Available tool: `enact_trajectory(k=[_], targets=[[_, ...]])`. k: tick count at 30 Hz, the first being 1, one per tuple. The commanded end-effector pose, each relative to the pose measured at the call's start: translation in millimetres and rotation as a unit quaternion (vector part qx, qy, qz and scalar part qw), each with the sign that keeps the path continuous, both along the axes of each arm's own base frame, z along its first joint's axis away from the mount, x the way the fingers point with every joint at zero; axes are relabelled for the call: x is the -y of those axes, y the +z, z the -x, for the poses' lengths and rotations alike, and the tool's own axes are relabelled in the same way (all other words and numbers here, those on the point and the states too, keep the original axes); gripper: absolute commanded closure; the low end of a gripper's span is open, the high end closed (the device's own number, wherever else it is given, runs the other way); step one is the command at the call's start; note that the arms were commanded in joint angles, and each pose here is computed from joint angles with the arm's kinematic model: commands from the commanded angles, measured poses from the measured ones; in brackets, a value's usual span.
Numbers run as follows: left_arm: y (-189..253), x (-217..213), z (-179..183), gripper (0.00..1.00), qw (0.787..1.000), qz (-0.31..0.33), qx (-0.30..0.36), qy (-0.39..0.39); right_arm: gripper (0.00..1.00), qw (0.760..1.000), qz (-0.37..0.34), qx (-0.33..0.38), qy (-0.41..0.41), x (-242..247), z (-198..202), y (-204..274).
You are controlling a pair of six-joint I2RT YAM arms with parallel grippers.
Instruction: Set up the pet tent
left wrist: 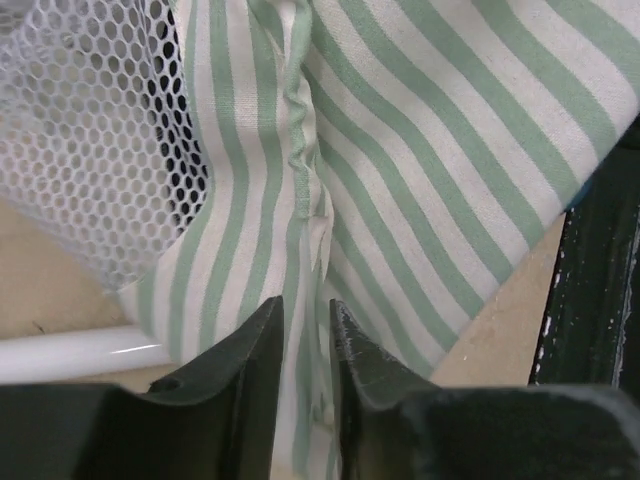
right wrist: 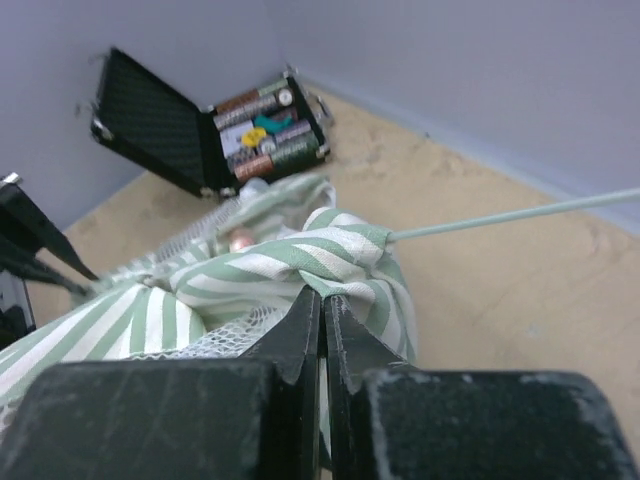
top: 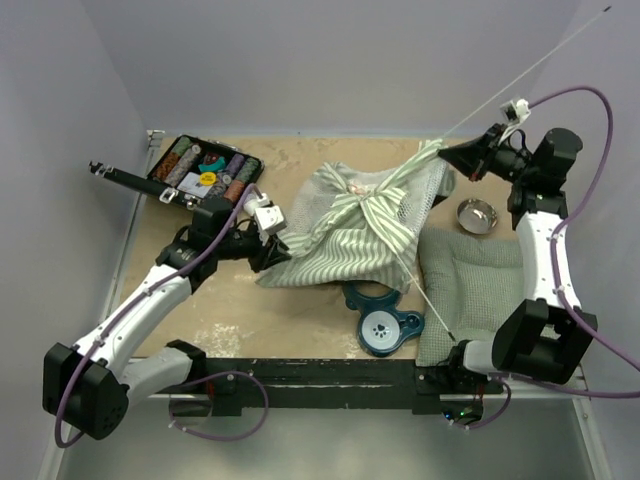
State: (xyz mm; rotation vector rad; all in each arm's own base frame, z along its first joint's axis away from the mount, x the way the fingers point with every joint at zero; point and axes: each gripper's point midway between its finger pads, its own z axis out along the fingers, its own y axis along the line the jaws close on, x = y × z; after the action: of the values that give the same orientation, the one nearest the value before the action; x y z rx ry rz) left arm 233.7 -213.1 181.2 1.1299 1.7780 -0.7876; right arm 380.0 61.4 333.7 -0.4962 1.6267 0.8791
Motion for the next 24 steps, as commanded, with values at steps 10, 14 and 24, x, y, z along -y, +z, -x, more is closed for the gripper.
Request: enact_trajectory(k=[10,14,24], targets=[[145.7,19.1,-57.1,0.12,0.983,0.085,0.159,0.028,1.0,0.96,0.061,0.273,-0.007,-0.8,-4.4,194.0],[162.6,14.8,-62.8,0.08,0.979,0.083,0.18,0.037,1.0,0.932,0.081,0.352,-0.019,-8.4,0.9,240.6],[188.3,8.5,-58.8,0.09,0.973,0.115,0.194,0.044,1.0,0.875,0.153,0.46,-0.02,-38.7,9.7,281.6]])
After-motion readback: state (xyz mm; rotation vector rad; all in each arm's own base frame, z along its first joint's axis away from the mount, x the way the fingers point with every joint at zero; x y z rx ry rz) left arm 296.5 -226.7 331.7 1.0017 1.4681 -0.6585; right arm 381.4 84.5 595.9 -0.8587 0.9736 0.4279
